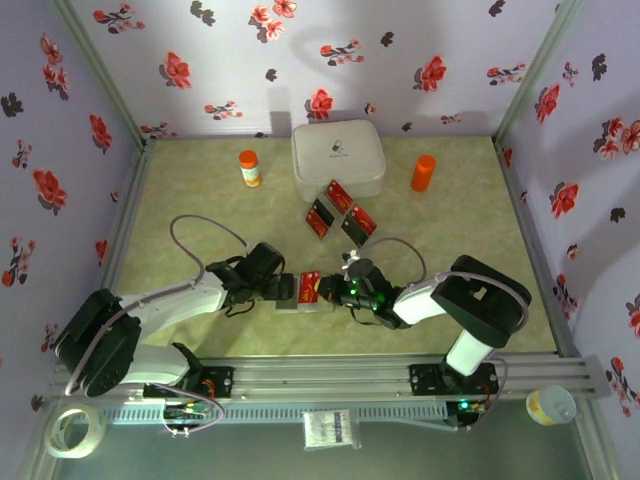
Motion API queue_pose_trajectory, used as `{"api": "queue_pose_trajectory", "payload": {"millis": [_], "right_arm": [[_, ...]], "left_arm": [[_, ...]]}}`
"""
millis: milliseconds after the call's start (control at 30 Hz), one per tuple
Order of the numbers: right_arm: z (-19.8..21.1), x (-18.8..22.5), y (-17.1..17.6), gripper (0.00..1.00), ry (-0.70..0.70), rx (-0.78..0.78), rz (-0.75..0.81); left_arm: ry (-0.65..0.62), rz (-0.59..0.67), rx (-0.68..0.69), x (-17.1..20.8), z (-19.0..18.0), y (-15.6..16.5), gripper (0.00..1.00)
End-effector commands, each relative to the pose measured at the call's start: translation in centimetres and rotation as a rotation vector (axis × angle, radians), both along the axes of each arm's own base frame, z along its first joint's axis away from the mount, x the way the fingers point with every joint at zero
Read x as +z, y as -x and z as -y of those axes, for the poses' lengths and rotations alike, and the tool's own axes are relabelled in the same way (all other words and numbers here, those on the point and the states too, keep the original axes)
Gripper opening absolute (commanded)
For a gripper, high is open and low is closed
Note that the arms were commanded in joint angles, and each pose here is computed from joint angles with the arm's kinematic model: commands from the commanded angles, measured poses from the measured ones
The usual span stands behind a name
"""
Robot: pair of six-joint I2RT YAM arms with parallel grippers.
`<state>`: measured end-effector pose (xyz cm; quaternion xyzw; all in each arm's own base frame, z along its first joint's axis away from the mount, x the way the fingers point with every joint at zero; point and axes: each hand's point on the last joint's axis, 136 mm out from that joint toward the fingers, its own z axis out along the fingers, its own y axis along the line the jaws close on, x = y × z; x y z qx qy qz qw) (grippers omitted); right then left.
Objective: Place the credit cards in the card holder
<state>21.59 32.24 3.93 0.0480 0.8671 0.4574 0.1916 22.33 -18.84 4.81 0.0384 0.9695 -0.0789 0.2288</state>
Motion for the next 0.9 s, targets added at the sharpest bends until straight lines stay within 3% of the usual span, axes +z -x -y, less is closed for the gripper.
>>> {"api": "queue_pose_trajectory", "payload": {"millis": [0,367,867], "right_arm": [[0.6,-1.1,0.4,0.00,0.048,-0.004,-0.022],[0.2,0.2,0.1,0.00,0.022,0.000,0.001],[0.1,2.1,-0.9,0.00,0.010,-0.004,0.051]], "left_arm": [[-0.015,-0.031,-0.008,-0.6,0.4,0.6,1.00],[-0.088,-0.091,0.025,-3.5,-1.5,2.2,1.00],[-0.098,-0.104,0.056,-4.1,-2.6,3.0,0.99]]}}
